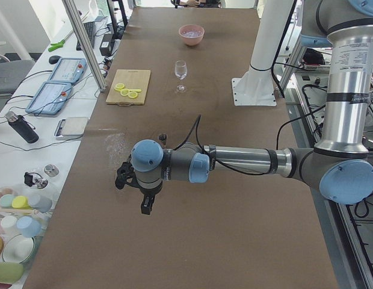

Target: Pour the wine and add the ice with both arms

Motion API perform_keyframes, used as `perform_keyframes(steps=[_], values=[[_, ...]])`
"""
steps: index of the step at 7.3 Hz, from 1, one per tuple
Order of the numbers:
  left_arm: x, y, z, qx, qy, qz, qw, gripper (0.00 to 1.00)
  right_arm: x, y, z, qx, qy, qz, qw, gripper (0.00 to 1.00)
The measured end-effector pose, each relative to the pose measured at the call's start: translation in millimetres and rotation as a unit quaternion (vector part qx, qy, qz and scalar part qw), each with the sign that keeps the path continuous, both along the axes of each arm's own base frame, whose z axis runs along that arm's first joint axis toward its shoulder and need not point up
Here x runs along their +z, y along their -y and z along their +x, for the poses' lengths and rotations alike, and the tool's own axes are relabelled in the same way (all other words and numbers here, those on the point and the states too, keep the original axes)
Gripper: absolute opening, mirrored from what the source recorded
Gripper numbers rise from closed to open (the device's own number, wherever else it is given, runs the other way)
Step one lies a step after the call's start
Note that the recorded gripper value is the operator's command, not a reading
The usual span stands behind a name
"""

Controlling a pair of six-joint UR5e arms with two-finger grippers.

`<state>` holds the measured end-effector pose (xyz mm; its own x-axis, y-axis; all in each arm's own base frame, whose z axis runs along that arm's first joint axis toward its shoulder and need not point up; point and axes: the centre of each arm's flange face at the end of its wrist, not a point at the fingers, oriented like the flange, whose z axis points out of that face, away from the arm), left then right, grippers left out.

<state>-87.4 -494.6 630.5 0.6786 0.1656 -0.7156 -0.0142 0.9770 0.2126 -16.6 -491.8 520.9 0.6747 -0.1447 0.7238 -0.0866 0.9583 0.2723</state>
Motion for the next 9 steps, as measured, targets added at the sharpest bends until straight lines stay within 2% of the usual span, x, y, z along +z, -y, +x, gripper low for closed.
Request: perform_keyframes(steps=[3,4,5,7,9], values=[[0,-3,0,0.0,-0.001,0.012,0.9999,0.99,-31,-45,-54,0.021,0.027,-0.062,0.9975,0.99],[-1,-3,0,0.0,-0.001,0.014,0.9999,0.99,-32,-63,-71,0.031,0.029,-0.071,0.9966,0.99],[-2,-3,0,0.0,-0.001,0.015,0.9999,0.99,-29,-79,-96,0.048,0.029,-0.076,0.9955,0.99],[-5,-1,0,0.0,-0.001,0.018,0.9998,0.99,-19,-100,-149,0.081,0.005,-0.078,0.9937,0.93],[-7,0,0,0.0,0.0,0.02,0.9998,0.99,5,-108,-165,0.09,-0.013,-0.077,0.9929,0.86]])
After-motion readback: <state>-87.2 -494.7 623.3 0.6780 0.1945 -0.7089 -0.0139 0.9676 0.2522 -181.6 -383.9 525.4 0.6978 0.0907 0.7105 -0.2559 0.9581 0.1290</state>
